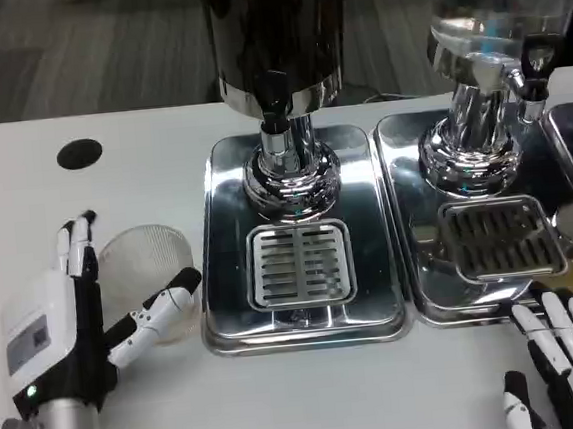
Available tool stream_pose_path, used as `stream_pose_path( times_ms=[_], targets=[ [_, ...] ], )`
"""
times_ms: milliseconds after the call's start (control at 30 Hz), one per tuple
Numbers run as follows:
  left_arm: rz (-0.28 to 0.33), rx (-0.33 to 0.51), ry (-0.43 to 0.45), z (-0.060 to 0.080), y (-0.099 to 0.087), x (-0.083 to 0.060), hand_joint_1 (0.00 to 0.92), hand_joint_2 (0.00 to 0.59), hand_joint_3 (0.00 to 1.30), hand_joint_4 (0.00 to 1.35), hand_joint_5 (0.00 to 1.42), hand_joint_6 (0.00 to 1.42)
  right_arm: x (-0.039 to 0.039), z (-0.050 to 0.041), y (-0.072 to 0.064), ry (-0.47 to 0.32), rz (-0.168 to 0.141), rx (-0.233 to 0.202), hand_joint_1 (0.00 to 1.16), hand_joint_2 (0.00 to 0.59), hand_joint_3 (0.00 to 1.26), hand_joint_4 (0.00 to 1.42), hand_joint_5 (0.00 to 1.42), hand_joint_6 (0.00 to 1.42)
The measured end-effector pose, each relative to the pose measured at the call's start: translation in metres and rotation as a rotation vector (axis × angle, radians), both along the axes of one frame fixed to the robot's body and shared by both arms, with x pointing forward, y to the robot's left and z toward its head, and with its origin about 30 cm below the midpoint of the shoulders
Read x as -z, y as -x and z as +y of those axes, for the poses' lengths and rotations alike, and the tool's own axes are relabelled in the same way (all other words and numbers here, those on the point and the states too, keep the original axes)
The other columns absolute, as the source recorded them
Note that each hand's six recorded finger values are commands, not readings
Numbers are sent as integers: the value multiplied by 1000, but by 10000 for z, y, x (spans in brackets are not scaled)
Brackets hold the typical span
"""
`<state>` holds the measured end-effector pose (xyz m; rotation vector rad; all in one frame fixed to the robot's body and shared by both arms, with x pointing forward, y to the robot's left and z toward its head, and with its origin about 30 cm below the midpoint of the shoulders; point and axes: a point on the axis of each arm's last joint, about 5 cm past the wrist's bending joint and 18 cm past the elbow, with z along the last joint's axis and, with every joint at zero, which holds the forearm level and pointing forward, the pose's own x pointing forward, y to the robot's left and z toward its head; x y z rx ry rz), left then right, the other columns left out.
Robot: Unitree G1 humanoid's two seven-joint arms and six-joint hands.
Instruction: Grasp the cup under the faucet to collect the drink, then remove the cup.
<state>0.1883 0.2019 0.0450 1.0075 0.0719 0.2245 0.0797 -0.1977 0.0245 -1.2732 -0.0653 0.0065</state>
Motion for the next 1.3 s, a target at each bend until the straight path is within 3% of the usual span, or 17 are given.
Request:
stream_pose_path(
  times_ms=[300,600,900,1300],
  targets=[
    [3,-4,-11,8,-16,-2,166,62,217,160,406,443,24,-18,1,-3,13,5,70,522,137,0,0,29],
    [-10,-9,-17,4,-17,-2,275,90,406,362,673,825,23,-16,-15,-13,9,-1,71,522,151,0,0,44],
    [-31,-13,-26,-22,-32,9,327,114,594,550,915,1177,24,-17,-15,-26,14,4,72,522,156,0,0,54],
    [-56,-27,-24,-47,-7,49,321,125,601,574,916,1214,39,-28,-13,-33,35,10,72,522,165,0,0,75]
  ],
)
